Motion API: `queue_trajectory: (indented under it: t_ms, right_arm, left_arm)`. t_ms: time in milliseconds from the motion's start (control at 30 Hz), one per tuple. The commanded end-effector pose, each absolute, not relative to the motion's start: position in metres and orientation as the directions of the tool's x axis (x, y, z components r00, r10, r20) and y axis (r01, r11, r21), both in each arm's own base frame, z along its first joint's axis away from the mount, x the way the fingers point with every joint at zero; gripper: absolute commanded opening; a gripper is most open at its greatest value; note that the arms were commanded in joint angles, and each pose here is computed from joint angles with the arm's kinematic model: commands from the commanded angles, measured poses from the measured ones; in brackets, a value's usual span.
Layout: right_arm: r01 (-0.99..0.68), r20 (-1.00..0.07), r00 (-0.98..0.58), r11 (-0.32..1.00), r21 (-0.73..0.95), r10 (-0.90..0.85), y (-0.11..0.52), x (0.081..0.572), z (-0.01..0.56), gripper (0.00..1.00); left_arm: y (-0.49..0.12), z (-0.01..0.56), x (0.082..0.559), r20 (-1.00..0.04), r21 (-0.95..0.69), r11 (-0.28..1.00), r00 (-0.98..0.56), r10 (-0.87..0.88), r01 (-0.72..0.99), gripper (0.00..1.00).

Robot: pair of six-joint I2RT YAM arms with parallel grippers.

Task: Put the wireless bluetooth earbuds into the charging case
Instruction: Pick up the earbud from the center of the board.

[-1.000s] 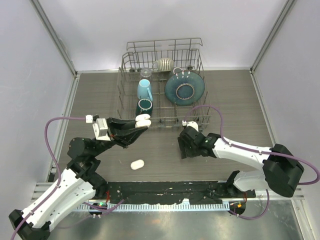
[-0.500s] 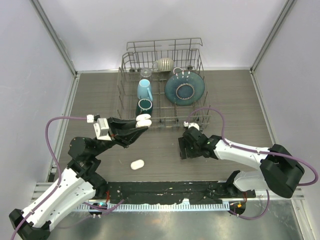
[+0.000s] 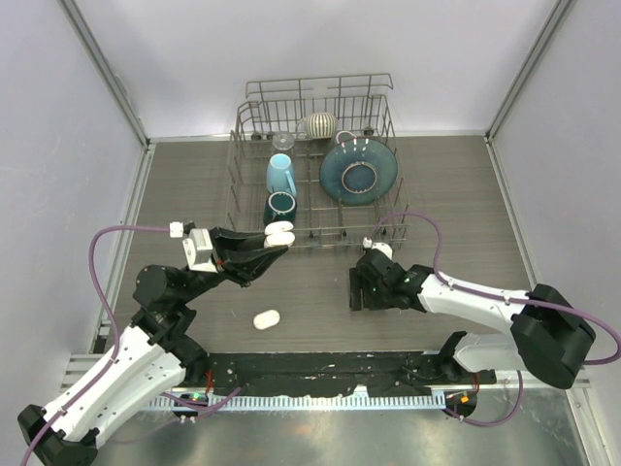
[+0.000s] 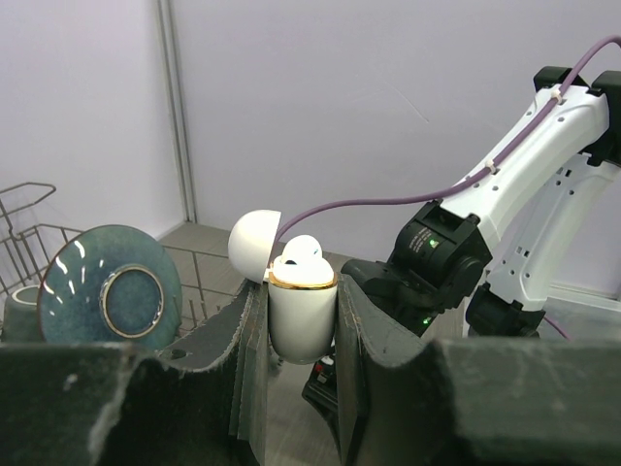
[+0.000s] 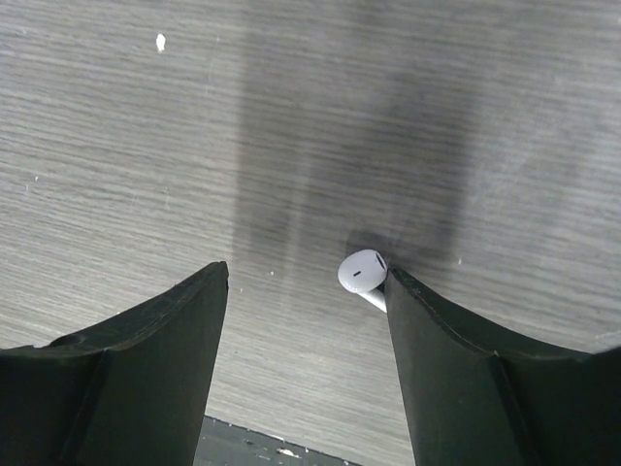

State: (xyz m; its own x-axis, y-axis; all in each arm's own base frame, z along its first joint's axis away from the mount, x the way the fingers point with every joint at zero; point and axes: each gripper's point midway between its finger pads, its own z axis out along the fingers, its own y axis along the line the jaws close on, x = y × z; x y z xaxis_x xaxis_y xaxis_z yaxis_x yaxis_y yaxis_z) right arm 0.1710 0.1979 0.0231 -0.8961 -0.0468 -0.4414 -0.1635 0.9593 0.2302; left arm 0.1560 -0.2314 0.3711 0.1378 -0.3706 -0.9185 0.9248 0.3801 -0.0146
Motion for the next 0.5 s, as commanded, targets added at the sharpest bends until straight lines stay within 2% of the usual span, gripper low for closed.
queue_trajectory:
  t_ms: [0,267,467]
  right_arm:
    - [-0.098,-0.415,-0.91,0.972,0.216,0.001,0.19,0.159,0.022,0.71]
    - [-0.088,-0.387,-0.922,0.979,0.184,-0.01,0.193,0.151,0.014,0.71]
    - [-0.084,-0.441,-0.897,0.992,0.096,-0.033,0.187,0.165,0.013,0.67]
  left_arm:
    - [-0.231,0.379,0.154,-0.909,0.007,0.371,0.161,-0.384,0.928,0.0]
    - [-0.231,0.379,0.153,-0.908,0.005,0.369,0.158,-0.387,0.929,0.0]
    - [-0.231,0.379,0.153,-0.908,0.006,0.37,0.16,-0.388,0.929,0.0]
